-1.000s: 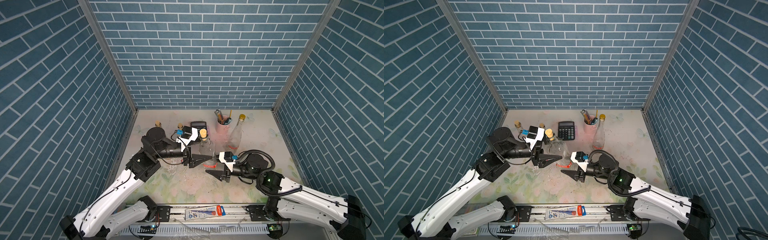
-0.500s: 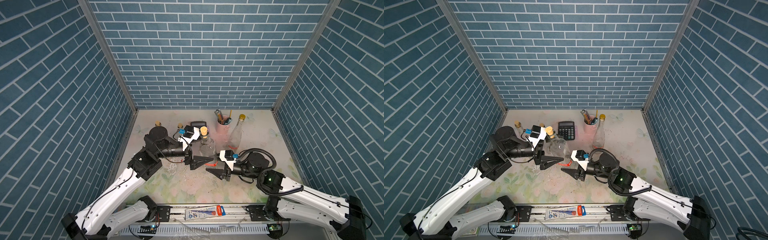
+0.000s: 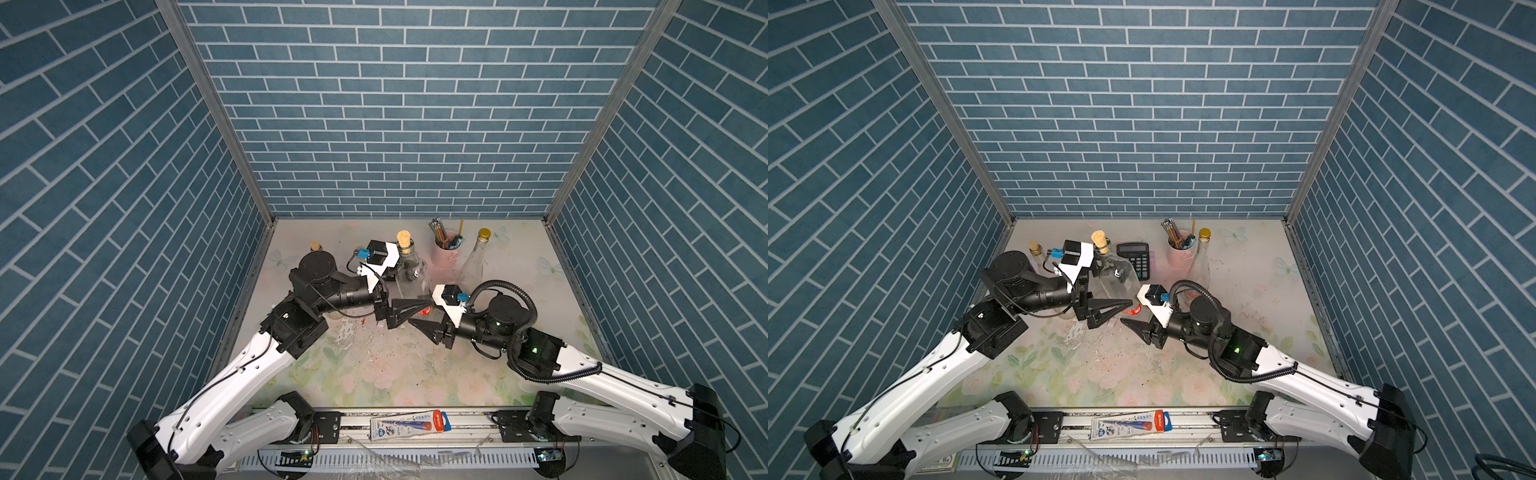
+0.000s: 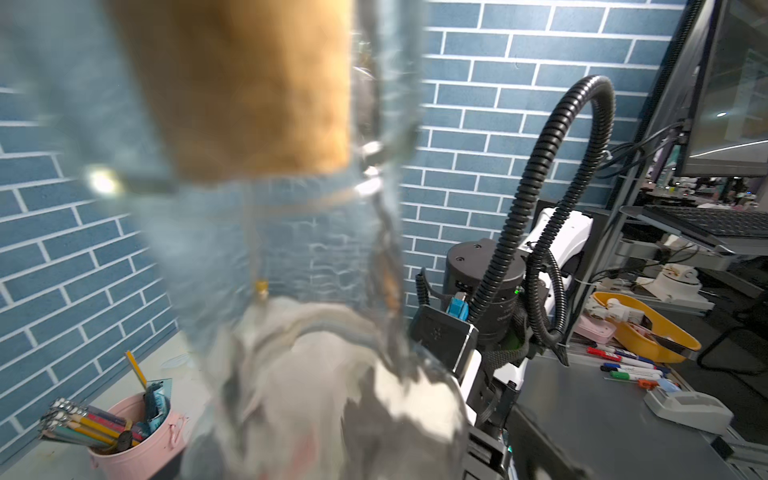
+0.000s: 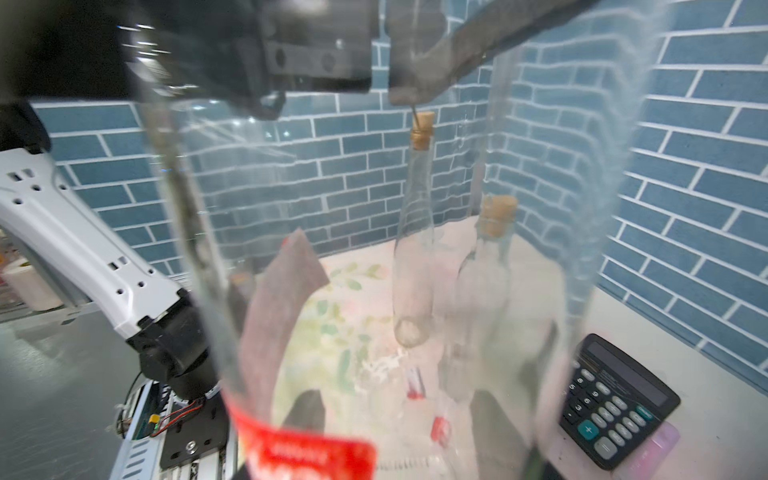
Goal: Remove the label from the bottle
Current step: Tear open the label from the bottle.
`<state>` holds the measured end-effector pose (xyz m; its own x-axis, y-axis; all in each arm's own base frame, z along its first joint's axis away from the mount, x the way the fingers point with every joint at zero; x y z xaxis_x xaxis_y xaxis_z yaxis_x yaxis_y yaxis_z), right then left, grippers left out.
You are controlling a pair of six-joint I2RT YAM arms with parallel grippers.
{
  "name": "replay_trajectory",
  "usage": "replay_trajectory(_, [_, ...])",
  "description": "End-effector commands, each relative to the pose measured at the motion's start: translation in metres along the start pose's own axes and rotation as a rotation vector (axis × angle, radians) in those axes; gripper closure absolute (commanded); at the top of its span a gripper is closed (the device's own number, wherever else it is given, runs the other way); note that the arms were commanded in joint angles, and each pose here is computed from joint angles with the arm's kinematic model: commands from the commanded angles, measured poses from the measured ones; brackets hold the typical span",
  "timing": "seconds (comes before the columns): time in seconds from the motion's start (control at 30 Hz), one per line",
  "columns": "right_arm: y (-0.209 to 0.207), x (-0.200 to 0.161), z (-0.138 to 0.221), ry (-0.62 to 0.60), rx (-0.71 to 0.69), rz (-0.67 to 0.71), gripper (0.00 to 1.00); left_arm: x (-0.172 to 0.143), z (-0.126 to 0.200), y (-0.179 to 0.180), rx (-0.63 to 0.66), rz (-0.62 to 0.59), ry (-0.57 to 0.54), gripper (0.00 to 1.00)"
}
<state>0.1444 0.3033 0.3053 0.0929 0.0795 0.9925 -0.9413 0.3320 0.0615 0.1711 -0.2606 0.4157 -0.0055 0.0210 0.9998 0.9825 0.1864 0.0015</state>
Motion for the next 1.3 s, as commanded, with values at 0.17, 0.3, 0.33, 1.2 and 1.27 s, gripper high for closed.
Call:
replay_trajectory(0.17, [-0.011,0.028,0.004,-0.095,-0.091,0.022,1.0,-0.002,-0.005,0.026,0.188,0.003,0.01,0.11])
replay_trajectory(0.3, [-0.015,0.029,0.008,-0.122,-0.125,0.035,1.0,-0.004,-0.005,0.034,0.243,0.011,0.013,0.3])
replay_trajectory(0.33, [-0.014,0.029,0.009,-0.13,-0.127,0.037,1.0,-0.004,-0.004,0.035,0.254,0.014,0.013,0.38])
replay_trajectory(1.2, [-0.014,0.001,0.028,-0.152,-0.166,0.029,0.04,-0.003,0.007,0.06,0.455,0.067,-0.026,1.0])
replay_trajectory(1.27, [-0.016,-0.003,0.03,-0.146,-0.167,0.014,0.02,-0.005,0.009,0.064,0.486,0.072,-0.024,1.0])
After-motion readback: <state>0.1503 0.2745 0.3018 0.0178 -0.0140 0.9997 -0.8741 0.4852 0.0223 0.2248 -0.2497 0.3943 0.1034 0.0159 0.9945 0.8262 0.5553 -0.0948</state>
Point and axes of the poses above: each gripper's point midway between its finger pads, its own z axis back along the fingers, its own y axis along the line the jaws close on, x = y × z, the point moved 3 cm from there along z, back along the fingers, and after that the axes turned 4 degrees about -z, right-handed, at the moved point
